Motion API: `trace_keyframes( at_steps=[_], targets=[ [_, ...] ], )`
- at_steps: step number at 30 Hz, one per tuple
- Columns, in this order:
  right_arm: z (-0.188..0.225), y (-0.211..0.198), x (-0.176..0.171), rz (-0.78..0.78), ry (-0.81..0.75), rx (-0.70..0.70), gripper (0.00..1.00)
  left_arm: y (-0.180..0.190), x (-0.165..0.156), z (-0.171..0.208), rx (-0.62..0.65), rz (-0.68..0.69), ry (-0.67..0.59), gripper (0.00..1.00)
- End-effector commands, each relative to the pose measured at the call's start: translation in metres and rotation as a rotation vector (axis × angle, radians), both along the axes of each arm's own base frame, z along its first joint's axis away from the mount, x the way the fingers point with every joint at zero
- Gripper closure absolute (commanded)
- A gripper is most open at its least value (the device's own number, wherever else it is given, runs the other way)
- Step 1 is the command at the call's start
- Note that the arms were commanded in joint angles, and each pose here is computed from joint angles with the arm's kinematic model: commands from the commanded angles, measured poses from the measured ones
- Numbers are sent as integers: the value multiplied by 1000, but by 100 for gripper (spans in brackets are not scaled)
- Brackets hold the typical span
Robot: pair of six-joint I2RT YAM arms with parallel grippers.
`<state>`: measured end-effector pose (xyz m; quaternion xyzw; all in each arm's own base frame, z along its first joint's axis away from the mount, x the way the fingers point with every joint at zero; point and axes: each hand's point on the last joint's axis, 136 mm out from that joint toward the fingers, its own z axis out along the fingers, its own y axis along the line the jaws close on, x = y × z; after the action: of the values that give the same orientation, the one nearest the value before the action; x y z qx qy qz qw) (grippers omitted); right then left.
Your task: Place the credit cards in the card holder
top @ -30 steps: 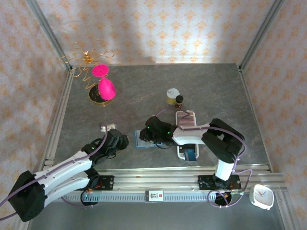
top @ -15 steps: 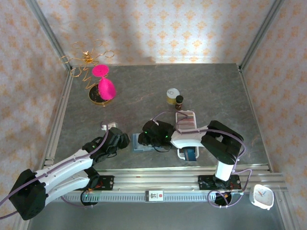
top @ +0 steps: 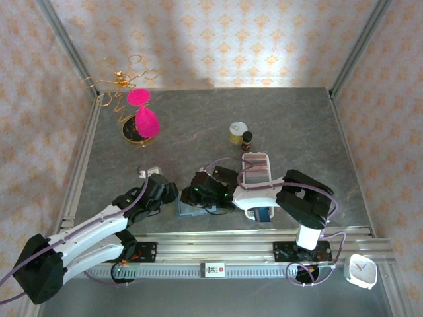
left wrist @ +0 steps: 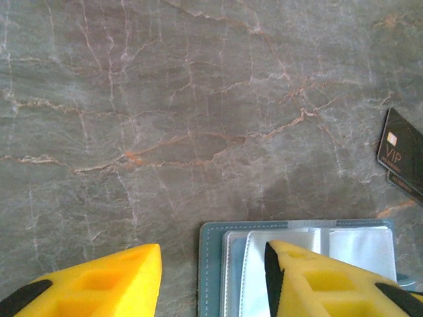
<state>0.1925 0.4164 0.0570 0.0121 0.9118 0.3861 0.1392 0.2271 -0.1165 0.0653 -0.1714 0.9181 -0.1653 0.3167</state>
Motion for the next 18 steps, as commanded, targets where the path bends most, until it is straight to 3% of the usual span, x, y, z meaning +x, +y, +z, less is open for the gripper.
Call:
trace_keyframes(
  at_steps=[1, 6, 13, 18],
  targets=[
    [37, 24, 7, 20, -45, 145, 60, 5, 6, 12, 21, 14, -24, 51],
    [47, 7, 22, -5, -98, 88, 61, -1, 14, 22, -5, 5, -45, 49],
    [38, -89, 63, -178, -184, -215, 67, -39, 33, 32, -75, -125, -10, 47],
    [23, -142, 89, -241, -194, -365, 79, -73, 49, 33, -143, -215, 11, 47]
  ],
)
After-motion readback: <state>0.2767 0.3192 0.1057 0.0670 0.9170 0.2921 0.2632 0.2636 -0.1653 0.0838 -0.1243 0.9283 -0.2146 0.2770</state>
